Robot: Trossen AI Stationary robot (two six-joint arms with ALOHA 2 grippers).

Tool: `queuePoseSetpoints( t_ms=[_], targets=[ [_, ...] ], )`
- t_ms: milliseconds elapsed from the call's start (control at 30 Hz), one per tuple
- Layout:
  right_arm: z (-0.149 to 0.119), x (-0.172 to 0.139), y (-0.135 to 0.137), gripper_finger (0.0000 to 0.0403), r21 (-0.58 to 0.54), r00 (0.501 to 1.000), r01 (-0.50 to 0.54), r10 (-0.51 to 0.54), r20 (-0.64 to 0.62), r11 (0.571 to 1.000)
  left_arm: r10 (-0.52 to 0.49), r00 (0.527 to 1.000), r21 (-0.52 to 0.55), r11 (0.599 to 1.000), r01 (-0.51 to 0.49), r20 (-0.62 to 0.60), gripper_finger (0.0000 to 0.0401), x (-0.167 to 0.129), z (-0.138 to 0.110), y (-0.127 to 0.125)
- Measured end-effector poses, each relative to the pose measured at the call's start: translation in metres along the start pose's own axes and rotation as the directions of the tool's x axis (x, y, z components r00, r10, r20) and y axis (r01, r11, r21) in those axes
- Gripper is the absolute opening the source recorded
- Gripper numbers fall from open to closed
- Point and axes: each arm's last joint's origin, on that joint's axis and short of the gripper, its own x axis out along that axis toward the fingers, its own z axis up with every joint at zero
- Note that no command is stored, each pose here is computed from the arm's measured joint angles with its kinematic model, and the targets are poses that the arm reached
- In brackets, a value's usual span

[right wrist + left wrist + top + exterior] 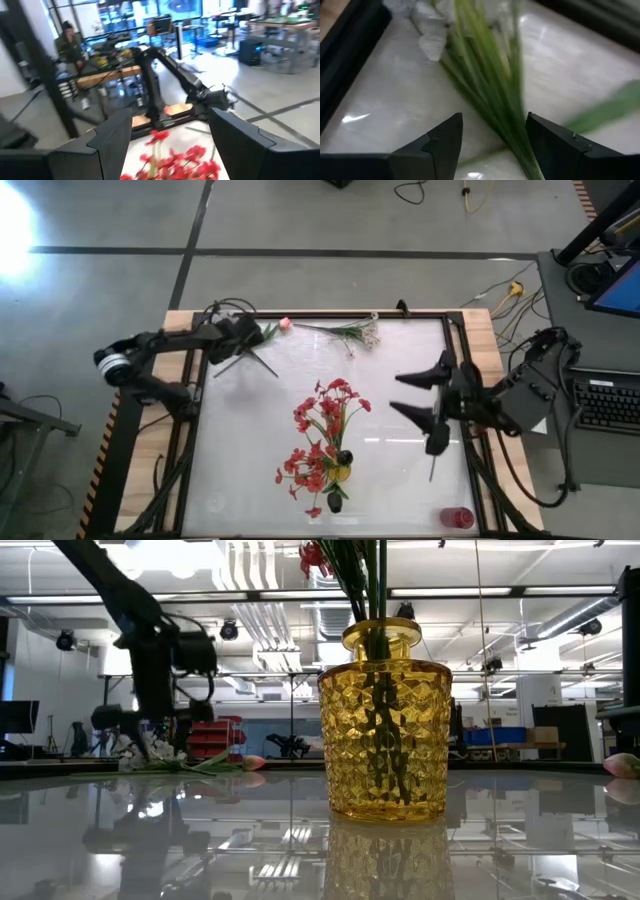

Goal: Sort flowers into vase by color
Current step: Put the left white flowers into the red vase

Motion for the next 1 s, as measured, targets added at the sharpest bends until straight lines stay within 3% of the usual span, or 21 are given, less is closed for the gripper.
queuePoseSetpoints(
  t_ms=[400,533,700,800,900,1000],
  targets=[
    [0.011,0.021,-0.021,0.0256,0.020,0.991,0.127,-0.128,0.035,0.992,0.045,0.999,0.068,0.997,-0.044,-0.006,0.0178,0.035,-0.001,-0.027],
    [0.012,0.024,-0.025,0.0256,0.034,0.989,0.145,-0.146,0.038,0.989,0.043,0.999,0.068,0.997,-0.043,0.003,0.0136,0.038,0.000,-0.033],
    [0.020,0.022,-0.027,0.0256,-0.021,0.987,0.151,-0.149,0.054,0.988,0.035,0.999,0.056,0.998,-0.035,0.011,0.0050,0.032,0.004,-0.032],
    [0.033,0.017,-0.030,0.0254,-0.052,0.986,0.149,-0.144,0.081,0.987,-0.031,0.999,0.041,0.999,0.030,0.040,0.0009,0.018,0.012,-0.035],
    [0.043,0.012,-0.032,0.0249,-0.070,0.985,0.148,-0.141,0.102,0.986,-0.160,0.982,0.048,0.987,0.156,0.097,0.0014,-0.005,0.024,-0.040],
    [0.048,0.010,-0.036,0.0245,-0.137,0.983,0.160,-0.145,0.110,0.978,-0.338,0.925,0.085,0.941,0.328,0.175,0.0010,-0.040,0.034,-0.046]
  ],
)
